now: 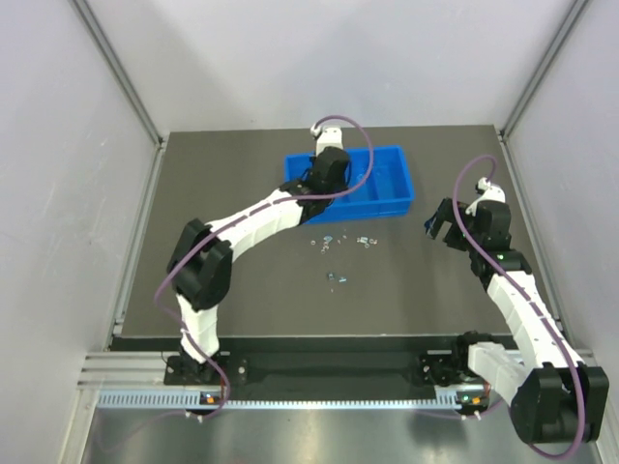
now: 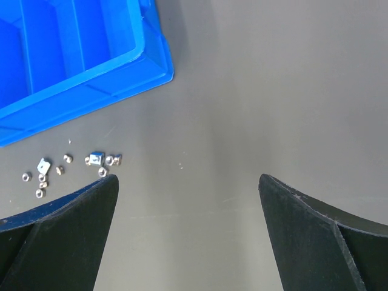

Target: Sort the screws and nuts into containers

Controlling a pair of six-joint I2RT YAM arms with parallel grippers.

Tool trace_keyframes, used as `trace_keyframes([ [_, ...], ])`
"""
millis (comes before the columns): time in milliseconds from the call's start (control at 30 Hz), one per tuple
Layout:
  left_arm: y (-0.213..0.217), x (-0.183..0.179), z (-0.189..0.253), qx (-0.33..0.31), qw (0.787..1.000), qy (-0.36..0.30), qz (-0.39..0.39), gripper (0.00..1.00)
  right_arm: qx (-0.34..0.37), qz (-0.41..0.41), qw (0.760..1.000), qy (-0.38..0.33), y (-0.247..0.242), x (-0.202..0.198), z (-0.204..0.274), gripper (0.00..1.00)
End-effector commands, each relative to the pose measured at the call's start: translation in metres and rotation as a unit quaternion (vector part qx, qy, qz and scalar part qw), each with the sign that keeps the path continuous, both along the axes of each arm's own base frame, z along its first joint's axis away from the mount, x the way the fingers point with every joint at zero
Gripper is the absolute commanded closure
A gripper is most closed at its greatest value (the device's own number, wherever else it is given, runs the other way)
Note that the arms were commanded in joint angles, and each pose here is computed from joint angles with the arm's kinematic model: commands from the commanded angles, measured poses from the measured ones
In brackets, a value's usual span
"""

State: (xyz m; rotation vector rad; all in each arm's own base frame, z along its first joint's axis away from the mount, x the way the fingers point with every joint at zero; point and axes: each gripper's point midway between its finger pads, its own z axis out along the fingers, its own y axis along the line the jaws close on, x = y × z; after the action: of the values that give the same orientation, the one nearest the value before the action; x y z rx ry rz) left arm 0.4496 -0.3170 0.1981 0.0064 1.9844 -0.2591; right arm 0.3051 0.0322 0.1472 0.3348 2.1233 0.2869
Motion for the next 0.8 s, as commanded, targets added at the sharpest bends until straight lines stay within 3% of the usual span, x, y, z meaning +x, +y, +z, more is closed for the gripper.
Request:
trace_keyframes([
  [0,-0.002,0.024,-0.020,0.024,1.000,0.006,0.009,0.81,0.002,0.003,1.000,-0.027,0.003,0.007,0.012,0.00],
  [167,-0.011,0.048,-0.054,0.055,0.998,0.026,0.024,0.81,0.001,0.006,1.000,-0.017,0.004,0.010,0.009,0.00],
  [333,-0.009,0.052,-0.057,0.061,0.997,0.023,0.031,0.77,0.002,0.011,1.000,-0.020,0.005,0.011,0.010,0.00],
  [400,-0.009,0.052,-0.053,0.062,0.998,0.021,0.026,0.72,0.003,0.014,1.000,-0.018,0.006,0.011,0.010,0.00],
  [433,-0.008,0.050,-0.047,0.060,0.998,0.018,0.022,0.63,0.004,0.015,1.000,-0.017,0.007,0.011,0.009,0.00],
  [567,-0.011,0.033,-0.021,0.042,0.999,0.012,-0.019,0.42,0.005,0.014,1.000,-0.021,0.006,0.010,0.012,0.00],
  [667,-0.008,0.007,0.002,0.021,0.999,0.010,-0.048,0.33,0.005,0.015,1.000,-0.024,0.007,0.009,0.015,0.00],
  [700,-0.005,-0.008,-0.008,0.027,0.998,0.023,-0.055,0.33,0.006,0.015,1.000,-0.026,0.007,0.008,0.015,0.00],
  [767,0.000,-0.029,0.016,0.007,0.998,0.009,-0.056,0.33,0.006,0.014,0.999,-0.028,0.007,0.006,0.017,0.00],
])
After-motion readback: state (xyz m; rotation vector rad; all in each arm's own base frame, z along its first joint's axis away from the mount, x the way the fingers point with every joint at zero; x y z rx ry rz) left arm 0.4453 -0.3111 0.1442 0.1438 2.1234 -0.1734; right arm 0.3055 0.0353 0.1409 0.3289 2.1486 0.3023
